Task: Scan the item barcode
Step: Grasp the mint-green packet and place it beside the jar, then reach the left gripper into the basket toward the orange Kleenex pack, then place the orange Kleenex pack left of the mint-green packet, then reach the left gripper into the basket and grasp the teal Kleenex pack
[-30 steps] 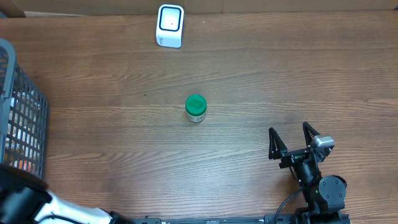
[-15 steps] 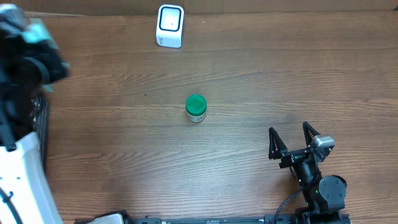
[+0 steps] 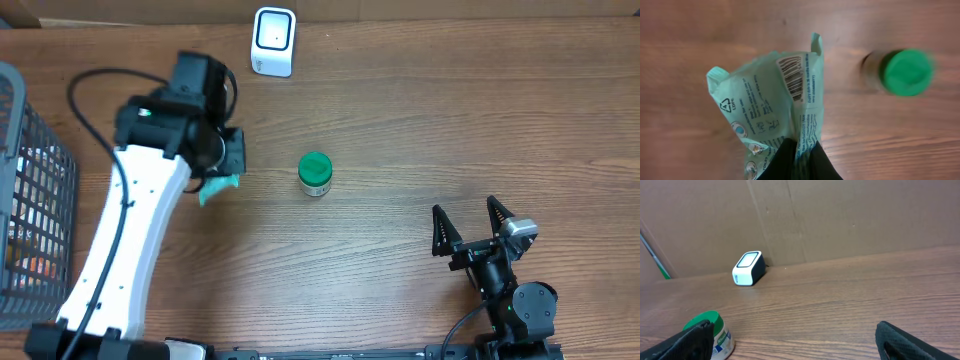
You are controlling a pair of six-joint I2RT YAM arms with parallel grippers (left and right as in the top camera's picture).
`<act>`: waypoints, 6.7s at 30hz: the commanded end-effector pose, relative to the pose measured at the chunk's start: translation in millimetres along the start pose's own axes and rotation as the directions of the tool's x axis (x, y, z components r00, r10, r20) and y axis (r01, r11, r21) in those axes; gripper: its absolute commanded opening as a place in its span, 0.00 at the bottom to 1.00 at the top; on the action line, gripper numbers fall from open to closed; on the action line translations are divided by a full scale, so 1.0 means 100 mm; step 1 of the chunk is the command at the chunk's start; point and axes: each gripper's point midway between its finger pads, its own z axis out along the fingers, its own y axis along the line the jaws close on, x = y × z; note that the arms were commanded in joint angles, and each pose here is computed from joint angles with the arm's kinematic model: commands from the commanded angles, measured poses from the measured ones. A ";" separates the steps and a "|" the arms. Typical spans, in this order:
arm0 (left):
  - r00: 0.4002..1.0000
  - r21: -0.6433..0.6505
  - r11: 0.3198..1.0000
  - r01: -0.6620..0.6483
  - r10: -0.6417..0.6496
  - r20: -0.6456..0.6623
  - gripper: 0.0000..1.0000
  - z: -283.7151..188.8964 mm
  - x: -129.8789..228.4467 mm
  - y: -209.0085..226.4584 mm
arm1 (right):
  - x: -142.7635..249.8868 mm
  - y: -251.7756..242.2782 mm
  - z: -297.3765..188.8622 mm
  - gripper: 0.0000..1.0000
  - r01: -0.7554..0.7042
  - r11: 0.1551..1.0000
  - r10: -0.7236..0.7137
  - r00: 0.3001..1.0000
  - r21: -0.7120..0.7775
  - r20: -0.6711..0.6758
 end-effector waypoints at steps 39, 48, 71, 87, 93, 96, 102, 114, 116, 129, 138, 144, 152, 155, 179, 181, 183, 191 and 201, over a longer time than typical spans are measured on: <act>0.811 0.082 0.968 0.236 -0.243 0.532 0.97 -2.07 -0.90 0.93 | 0.02 -0.02 0.00 1.00 0.004 1.000 -0.004 1.000 0.007 0.003; 0.487 0.029 0.587 0.809 -0.697 0.527 0.93 -2.02 -0.20 3.05 | 0.02 -0.02 0.00 1.00 0.004 1.000 -0.004 1.000 0.007 0.003; 0.419 -0.253 0.417 0.873 -0.907 -0.051 0.73 0.67 1.22 3.80 | 0.03 -0.02 0.00 1.00 0.004 1.000 -0.004 1.000 0.008 0.001; 0.421 -0.279 0.406 0.870 -0.907 -0.008 0.56 1.19 1.44 3.82 | 0.02 -0.02 0.00 1.00 0.004 1.000 -0.004 1.000 0.008 0.001; 0.421 -0.278 0.407 0.870 -0.907 -0.010 0.06 1.21 1.45 3.80 | 0.02 -0.02 0.00 1.00 0.004 1.000 -0.004 1.000 0.008 0.001; 0.420 -0.280 0.408 0.869 -0.907 -0.020 0.04 1.18 1.45 3.79 | 0.02 -0.02 0.00 1.00 0.004 1.000 -0.004 1.000 0.008 0.001; 0.439 -0.261 0.414 0.872 -0.898 0.041 0.04 0.62 1.18 3.87 | 0.02 -0.02 0.00 1.00 0.004 1.000 -0.004 1.000 0.008 0.001; 0.410 0.202 0.627 0.753 -0.686 0.601 0.04 -1.83 -0.11 3.05 | 0.02 -0.02 0.00 1.00 0.004 1.000 -0.004 1.000 0.008 0.001; 0.434 0.230 0.701 0.675 -0.630 0.645 0.04 -2.05 -0.24 2.70 | 0.02 -0.02 0.00 1.00 0.004 1.000 -0.004 1.000 0.008 0.001; 0.959 0.009 0.974 0.227 -0.225 0.175 0.04 -0.41 0.10 0.72 | 0.02 -0.02 0.00 1.00 0.004 1.000 -0.004 1.000 0.008 0.001; 0.994 -0.119 0.988 0.101 -0.105 -0.029 0.04 0.79 0.42 0.35 | 0.02 -0.02 0.00 1.00 0.004 1.000 -0.004 1.000 0.008 0.001; 0.993 -0.137 0.987 0.085 -0.096 -0.075 0.04 1.19 0.35 0.30 | 0.02 -0.02 0.00 1.00 0.004 1.000 -0.004 1.000 0.008 0.001; 0.994 -0.116 0.992 0.041 -0.052 -0.093 0.42 1.52 0.30 0.08 | 0.02 -0.02 0.00 1.00 0.004 1.000 -0.004 1.000 0.008 0.001; 0.997 -0.111 0.993 0.034 -0.042 -0.069 0.71 1.45 0.21 0.03 | 0.02 -0.02 0.00 1.00 0.004 1.000 -0.004 1.000 0.008 0.001; 0.555 -0.165 0.544 0.823 -0.707 0.438 0.91 -1.54 -0.35 2.88 | 0.02 -0.02 0.00 1.00 0.004 1.000 -0.004 1.000 0.008 0.001; 0.486 -0.192 0.451 0.872 -0.747 0.453 0.91 -1.55 -0.12 3.21 | 0.02 -0.02 0.00 1.00 0.004 1.000 -0.004 1.000 0.008 0.001; 0.439 -0.205 0.388 0.899 -0.778 0.450 0.92 -1.51 0.04 3.38 | 0.02 -0.02 0.00 1.00 0.004 1.000 -0.004 1.000 0.008 0.001; 0.350 -0.283 0.249 0.926 -0.844 0.405 0.95 -1.03 0.65 4.04 | 0.03 -0.02 0.00 1.00 0.004 1.000 -0.004 1.000 0.008 0.001; 0.373 -0.352 0.253 0.901 -0.866 0.332 0.94 -0.11 0.96 4.20 | 0.02 -0.02 0.00 1.00 0.004 1.000 -0.004 1.000 0.008 0.001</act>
